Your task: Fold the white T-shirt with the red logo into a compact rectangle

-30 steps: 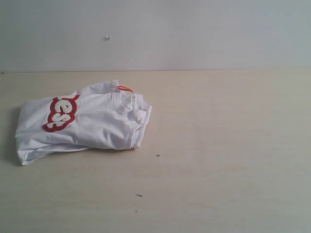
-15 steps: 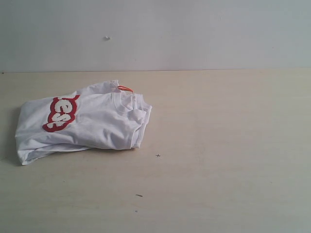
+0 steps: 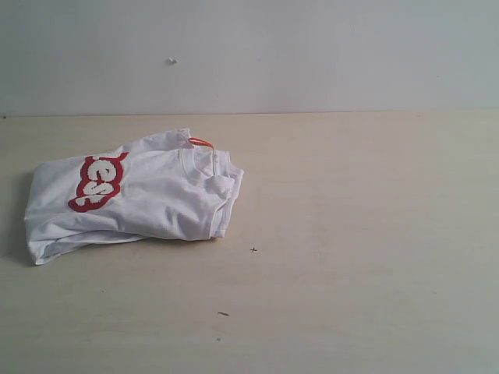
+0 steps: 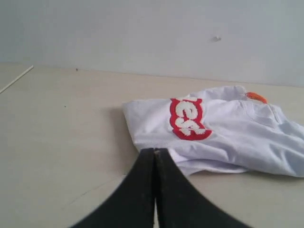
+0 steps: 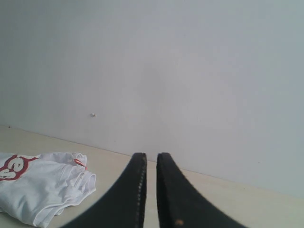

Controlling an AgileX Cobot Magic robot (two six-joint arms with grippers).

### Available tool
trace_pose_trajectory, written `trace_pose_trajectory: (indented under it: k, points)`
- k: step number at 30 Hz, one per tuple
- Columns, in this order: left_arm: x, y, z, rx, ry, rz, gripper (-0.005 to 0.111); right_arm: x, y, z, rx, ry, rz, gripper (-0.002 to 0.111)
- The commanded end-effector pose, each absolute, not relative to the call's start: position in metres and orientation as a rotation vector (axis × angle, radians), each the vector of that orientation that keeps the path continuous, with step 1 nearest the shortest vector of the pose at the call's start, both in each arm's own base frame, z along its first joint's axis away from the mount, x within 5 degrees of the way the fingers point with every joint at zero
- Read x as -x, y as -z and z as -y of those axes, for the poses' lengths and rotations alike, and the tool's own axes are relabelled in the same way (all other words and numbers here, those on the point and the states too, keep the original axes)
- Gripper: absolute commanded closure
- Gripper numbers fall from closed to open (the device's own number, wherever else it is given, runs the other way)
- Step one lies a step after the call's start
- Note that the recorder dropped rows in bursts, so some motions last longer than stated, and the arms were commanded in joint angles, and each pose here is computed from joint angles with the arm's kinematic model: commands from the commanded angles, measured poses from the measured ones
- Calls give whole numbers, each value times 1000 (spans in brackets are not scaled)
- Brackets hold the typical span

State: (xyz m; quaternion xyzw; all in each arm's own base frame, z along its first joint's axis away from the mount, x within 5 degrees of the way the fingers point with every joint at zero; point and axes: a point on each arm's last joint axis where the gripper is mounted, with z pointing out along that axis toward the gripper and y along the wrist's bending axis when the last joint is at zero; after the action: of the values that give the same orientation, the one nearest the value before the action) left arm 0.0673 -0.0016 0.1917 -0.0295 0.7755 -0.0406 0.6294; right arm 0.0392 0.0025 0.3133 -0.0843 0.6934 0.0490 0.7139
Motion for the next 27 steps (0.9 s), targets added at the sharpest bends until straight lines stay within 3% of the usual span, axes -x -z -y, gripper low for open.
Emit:
trace_pose_trajectory:
  k: [1, 27]
  points:
    - [-65, -183, 1, 73, 78, -1862, 107, -39, -311, -2, 186, -104, -1533, 98]
    - [-53, -181, -1, -10, -1, -1841, 107, -39, -311, -2, 186, -104, -1533, 98]
